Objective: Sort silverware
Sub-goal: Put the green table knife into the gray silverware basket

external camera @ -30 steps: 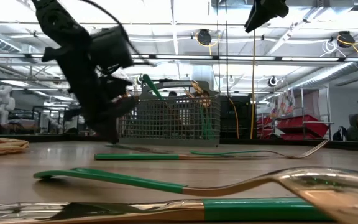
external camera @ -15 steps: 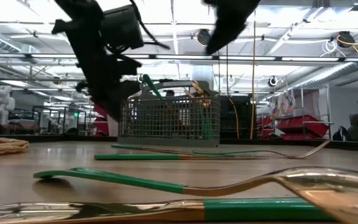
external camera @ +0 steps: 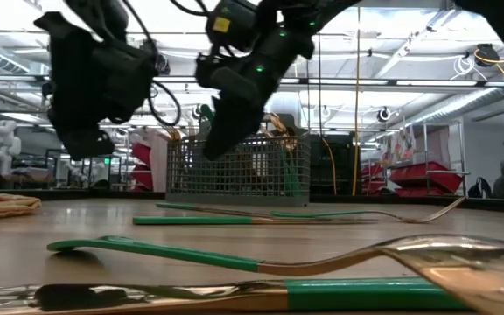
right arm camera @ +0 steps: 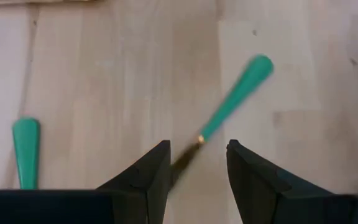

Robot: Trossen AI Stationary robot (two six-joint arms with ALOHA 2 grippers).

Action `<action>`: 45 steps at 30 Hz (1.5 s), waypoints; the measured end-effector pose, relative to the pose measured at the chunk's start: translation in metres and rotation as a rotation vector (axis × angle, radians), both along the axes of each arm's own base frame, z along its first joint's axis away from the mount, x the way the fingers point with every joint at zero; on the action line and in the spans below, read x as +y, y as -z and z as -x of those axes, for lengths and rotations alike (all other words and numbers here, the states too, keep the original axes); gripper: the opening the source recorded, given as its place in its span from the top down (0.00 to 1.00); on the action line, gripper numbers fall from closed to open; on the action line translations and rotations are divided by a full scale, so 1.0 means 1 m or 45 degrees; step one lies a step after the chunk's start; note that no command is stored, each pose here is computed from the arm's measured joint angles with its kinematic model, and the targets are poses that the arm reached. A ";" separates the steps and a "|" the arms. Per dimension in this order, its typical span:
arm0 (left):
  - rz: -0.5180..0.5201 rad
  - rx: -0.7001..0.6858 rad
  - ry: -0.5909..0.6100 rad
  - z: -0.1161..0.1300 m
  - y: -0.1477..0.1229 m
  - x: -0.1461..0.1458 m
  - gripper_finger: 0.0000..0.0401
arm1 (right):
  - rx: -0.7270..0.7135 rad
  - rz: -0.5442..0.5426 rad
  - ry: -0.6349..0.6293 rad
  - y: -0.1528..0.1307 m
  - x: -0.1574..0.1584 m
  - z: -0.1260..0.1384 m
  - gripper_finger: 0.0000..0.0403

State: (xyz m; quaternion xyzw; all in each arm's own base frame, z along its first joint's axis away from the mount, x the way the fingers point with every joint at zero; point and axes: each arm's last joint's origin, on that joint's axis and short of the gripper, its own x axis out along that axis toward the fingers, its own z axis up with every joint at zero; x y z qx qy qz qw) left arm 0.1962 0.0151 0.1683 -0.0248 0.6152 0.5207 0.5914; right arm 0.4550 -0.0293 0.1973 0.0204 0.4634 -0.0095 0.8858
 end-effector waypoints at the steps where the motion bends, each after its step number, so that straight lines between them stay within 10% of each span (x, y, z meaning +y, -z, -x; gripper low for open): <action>1: -0.011 -0.030 -0.001 0.006 0.002 0.000 1.00 | -0.001 0.001 -0.003 0.000 0.000 -0.004 0.64; 15: 0.093 -0.714 0.031 0.059 0.010 -0.002 1.00 | -0.031 -0.051 0.215 0.027 -0.024 -0.029 0.64; 45: 0.071 -0.749 0.091 0.057 0.007 -0.002 0.97 | 0.072 0.043 0.233 0.070 -0.012 -0.037 0.64</action>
